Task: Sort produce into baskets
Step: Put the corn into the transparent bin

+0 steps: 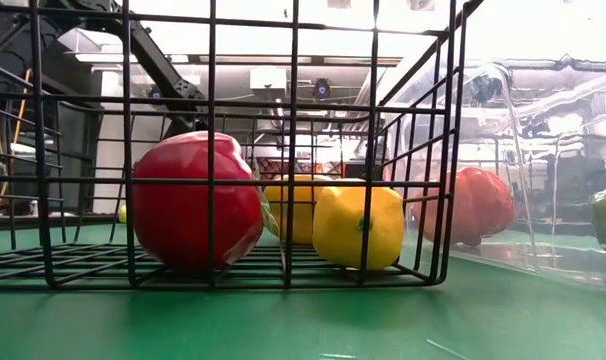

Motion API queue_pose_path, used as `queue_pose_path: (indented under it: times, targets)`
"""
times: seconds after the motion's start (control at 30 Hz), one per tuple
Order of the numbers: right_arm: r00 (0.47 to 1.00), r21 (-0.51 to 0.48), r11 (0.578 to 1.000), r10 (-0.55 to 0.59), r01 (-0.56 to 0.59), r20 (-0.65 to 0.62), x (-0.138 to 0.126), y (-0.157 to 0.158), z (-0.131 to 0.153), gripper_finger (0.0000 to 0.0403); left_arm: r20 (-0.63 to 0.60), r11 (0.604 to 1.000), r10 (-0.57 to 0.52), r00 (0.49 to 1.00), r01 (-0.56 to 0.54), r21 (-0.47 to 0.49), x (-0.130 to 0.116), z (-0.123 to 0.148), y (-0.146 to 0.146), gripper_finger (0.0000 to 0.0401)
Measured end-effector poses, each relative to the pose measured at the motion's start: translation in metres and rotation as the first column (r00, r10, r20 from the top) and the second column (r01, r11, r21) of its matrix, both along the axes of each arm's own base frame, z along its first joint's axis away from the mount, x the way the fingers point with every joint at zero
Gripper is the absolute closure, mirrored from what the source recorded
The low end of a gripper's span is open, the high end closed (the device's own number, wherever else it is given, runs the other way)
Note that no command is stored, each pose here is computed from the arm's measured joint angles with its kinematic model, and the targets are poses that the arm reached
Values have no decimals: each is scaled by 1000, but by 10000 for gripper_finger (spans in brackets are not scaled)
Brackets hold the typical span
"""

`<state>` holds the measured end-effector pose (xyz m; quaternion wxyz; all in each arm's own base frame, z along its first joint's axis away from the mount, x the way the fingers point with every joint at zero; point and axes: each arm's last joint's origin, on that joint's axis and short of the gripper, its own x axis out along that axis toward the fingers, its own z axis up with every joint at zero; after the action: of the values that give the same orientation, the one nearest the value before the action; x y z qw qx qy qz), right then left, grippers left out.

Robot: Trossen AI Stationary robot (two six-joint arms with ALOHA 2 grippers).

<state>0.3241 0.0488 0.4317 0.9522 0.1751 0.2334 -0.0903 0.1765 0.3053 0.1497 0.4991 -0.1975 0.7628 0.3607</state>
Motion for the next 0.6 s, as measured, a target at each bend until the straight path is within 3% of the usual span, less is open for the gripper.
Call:
queue_pose_path:
  times: [0.2,0.3,0.6]
  targets:
    - [1000,10,1000,-6,6,-2,1,0,-1,38,20,1000,3,1000,-3,3,1,-1,1,94]
    - [1000,22,1000,-12,12,-1,1,0,-1,38,9,1000,6,1000,-6,22,1,0,2,118]
    - [1000,19,1000,-10,10,-2,1,0,-1,38,-1,999,27,1000,-27,22,0,0,0,307]
